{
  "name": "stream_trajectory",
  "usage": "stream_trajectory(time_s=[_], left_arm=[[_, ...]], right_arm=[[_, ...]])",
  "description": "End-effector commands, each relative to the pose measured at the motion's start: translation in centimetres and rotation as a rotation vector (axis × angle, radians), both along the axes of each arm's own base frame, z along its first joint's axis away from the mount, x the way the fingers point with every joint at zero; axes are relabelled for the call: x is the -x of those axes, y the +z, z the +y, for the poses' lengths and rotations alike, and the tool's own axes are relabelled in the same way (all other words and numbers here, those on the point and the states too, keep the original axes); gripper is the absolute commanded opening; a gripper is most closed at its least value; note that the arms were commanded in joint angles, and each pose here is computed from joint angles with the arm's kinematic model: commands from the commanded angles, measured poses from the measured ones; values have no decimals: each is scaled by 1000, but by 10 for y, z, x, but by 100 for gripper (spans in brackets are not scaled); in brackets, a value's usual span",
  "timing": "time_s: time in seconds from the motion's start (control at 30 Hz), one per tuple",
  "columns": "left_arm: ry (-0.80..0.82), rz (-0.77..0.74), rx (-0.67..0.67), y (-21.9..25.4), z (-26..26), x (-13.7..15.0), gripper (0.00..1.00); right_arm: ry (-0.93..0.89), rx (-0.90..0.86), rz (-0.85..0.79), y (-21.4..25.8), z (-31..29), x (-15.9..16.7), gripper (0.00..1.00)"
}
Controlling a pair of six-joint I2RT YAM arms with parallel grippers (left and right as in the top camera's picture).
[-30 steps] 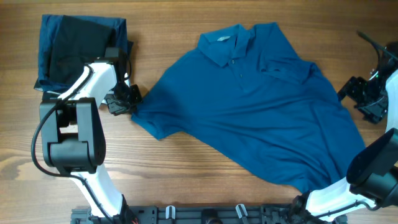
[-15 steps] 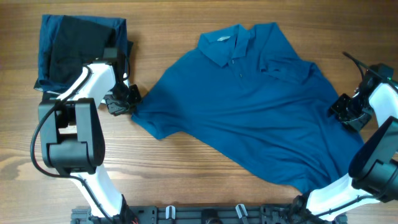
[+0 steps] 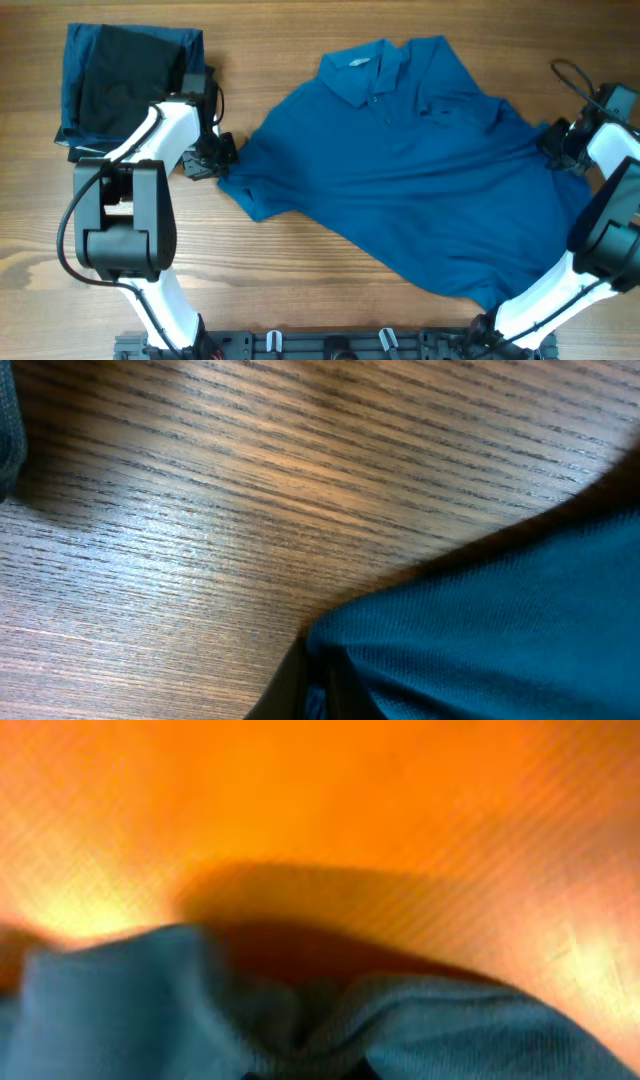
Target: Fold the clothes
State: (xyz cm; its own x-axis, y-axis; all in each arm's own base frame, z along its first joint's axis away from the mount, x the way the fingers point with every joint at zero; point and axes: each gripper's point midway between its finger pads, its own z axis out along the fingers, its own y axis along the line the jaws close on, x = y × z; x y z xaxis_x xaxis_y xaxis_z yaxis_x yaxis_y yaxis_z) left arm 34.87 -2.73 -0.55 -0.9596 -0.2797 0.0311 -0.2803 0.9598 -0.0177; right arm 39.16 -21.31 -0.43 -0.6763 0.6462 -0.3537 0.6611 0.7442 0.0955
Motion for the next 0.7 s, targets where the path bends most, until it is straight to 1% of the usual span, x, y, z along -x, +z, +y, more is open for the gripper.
stream_trajectory(time_s=[0.0, 0.13, 0.23, 0.3, 0.33, 0.4, 0.47, 0.5, 0.53, 0.6, 0.67], left_arm=[[-4, 74, 22, -27, -10, 16, 4], [-4, 81, 22, -27, -10, 18, 4], [-3, 81, 29, -27, -11, 18, 4], [1, 82, 37, -26, -13, 18, 4], [1, 86, 36, -26, -13, 19, 4], [1, 90, 36, -26, -12, 20, 4], [1, 94, 36, -26, -12, 21, 4], [1, 93, 36, -26, -12, 21, 4], [1, 93, 36, -26, -12, 21, 4], [1, 95, 36, -26, -12, 21, 4], [1, 97, 36, -26, -12, 21, 4]], right_arm=[[64, -42, 46, -59, 8, 4, 4], [96, 50, -91, -36, -12, -35, 4], [140, 42, -206, -16, -11, -63, 5], [167, 20, -266, 4, -10, -81, 9], [170, 15, -277, 20, -13, -89, 14], [163, 10, -265, 54, -19, -96, 20], [123, 7, -200, 100, -30, -87, 27], [104, 0, -160, 117, -33, -77, 31], [58, -19, -103, 133, -36, -61, 34], [-25, -38, 8, 137, -43, -28, 35], [-70, -104, 135, 120, -44, 9, 36]])
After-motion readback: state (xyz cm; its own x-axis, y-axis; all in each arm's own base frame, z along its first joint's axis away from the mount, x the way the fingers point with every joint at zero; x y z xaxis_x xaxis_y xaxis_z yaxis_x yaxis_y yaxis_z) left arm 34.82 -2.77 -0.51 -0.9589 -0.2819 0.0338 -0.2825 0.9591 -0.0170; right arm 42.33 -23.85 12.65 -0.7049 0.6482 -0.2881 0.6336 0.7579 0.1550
